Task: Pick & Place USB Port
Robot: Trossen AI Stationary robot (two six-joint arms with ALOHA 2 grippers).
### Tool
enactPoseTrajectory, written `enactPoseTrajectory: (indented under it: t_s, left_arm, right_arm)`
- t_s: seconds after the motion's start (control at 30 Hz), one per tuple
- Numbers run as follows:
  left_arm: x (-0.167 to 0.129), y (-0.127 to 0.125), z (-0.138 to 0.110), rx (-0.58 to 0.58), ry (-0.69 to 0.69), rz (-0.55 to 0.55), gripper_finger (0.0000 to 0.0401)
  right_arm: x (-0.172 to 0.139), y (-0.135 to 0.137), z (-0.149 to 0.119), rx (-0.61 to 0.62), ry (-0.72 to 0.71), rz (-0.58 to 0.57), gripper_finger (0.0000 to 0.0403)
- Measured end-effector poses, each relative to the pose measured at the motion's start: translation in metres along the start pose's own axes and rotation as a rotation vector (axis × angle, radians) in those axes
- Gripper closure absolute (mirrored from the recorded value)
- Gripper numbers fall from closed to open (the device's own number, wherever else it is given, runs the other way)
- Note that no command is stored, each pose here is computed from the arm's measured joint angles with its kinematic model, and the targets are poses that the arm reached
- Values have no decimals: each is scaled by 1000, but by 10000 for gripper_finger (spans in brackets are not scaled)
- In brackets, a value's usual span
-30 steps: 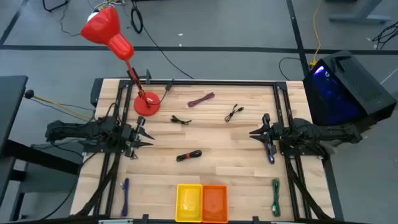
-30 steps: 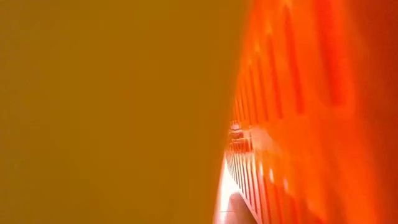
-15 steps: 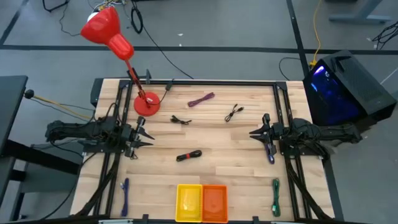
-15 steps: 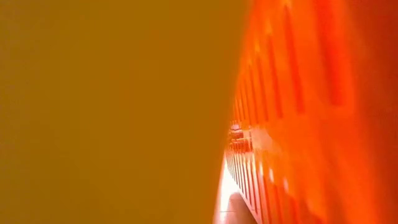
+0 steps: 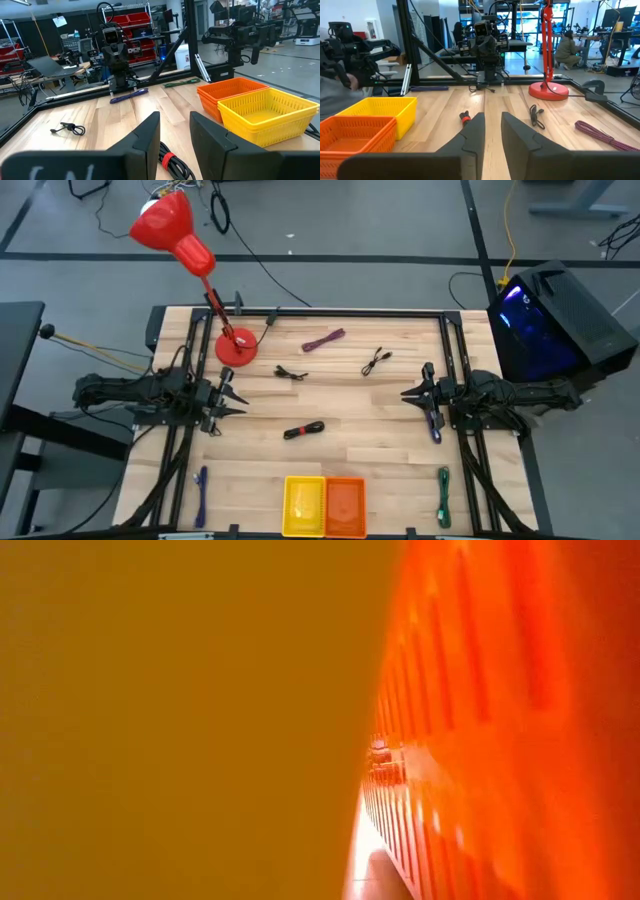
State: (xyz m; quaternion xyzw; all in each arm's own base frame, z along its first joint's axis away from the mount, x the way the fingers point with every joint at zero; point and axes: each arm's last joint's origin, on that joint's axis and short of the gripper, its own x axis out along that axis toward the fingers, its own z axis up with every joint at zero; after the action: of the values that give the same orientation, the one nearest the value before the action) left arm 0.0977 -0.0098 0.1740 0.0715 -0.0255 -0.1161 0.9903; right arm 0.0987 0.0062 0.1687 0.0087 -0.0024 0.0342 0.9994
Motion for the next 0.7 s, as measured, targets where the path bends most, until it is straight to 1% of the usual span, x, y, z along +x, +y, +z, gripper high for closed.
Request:
enactPoseTrajectory:
  t_s: [0.07,0.2,0.4,0.5,0.7]
  left_arm:
    - [0,0,0,11,-2,0,289]
    - [0,0,2,135,-19,3,289]
    - [0,0,2,129,-17,5,289]
    - [0,1,3,132,-28,33,289]
    - [0,2,6,116,-57,54,289]
  right_arm:
    - [0,0,0,0,1,0,337]
    - [0,0,0,0,0,0,337]
    - [0,0,0,0,0,0,337]
    - [0,0,0,0,1,0,337]
    - [0,0,0,0,0,0,337]
